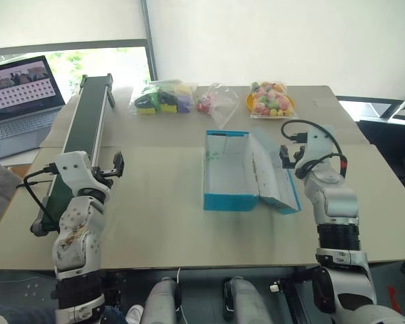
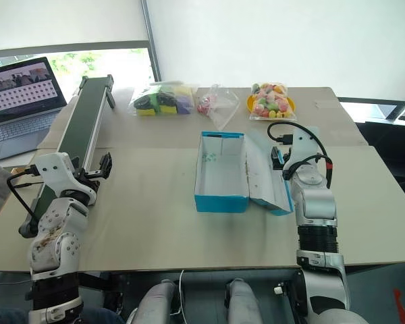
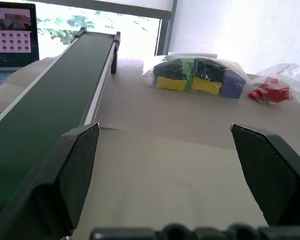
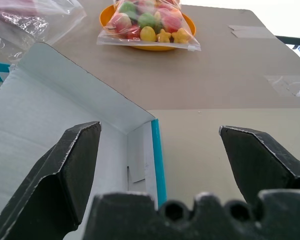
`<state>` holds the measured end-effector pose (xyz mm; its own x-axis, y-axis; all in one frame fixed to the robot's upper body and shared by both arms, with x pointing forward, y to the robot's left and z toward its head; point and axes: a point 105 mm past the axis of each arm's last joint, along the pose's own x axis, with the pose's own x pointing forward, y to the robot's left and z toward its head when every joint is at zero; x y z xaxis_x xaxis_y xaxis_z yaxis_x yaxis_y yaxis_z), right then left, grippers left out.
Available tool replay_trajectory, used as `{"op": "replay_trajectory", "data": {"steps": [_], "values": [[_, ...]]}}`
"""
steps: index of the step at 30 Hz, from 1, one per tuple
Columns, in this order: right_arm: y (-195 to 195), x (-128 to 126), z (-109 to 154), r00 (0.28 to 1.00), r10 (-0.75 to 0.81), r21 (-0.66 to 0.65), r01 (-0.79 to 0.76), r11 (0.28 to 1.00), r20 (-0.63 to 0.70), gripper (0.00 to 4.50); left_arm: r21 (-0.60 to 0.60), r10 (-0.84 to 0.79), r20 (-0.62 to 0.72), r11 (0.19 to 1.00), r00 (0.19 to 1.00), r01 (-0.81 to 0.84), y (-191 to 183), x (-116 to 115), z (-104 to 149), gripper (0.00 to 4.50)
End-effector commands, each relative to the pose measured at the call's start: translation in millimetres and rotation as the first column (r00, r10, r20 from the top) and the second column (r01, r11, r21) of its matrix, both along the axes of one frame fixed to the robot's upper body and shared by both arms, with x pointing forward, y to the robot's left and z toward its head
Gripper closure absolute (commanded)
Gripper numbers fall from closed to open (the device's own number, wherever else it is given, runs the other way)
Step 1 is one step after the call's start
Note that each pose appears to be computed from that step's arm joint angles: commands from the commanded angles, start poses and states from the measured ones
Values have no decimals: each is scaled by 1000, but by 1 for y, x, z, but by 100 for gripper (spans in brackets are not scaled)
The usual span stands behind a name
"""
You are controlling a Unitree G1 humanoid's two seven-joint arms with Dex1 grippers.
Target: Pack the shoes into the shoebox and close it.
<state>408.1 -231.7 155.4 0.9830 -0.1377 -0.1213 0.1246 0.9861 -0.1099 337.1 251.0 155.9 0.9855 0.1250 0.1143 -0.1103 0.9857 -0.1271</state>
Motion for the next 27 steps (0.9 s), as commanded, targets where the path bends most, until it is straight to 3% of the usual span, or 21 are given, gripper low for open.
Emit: {"op": "replay_trajectory", "data": {"steps": [1, 8, 11, 13, 15, 20, 22, 27], "values": [[0, 3, 16, 999, 10, -14, -10, 1000, 47, 7, 14, 13, 50, 1000, 999, -14, 2, -3, 14, 0], [7, 4, 19, 994, 103, -115, -99, 988, 37, 7, -5, 56, 24, 998, 998, -56, 13, -6, 5, 0], [28, 2, 22, 966, 256, -198, -245, 949, 30, 7, -12, 55, 28, 998, 998, -54, 12, -7, 6, 0], [62, -3, 26, 893, 448, -201, -433, 879, 37, 7, -26, 64, 27, 998, 998, -63, 15, -8, 6, 0], [105, -24, 38, 740, 667, -131, -655, 744, 85, 7, -35, 72, 22, 997, 997, -71, 18, -8, 5, 0], [158, -77, 50, 399, 910, -27, -914, 404, 113, 7, -30, 87, 13, 996, 996, -86, 24, -11, 7, 0], [168, -85, 51, 327, 940, -22, -944, 331, 102, 7, -12, 102, -5, 995, 995, -102, 28, -11, 6, 0], [186, -90, 41, 244, 970, -78, -967, 244, 4, 7, -22, 145, -61, 989, 987, -147, 46, -16, -3, 0]]}}
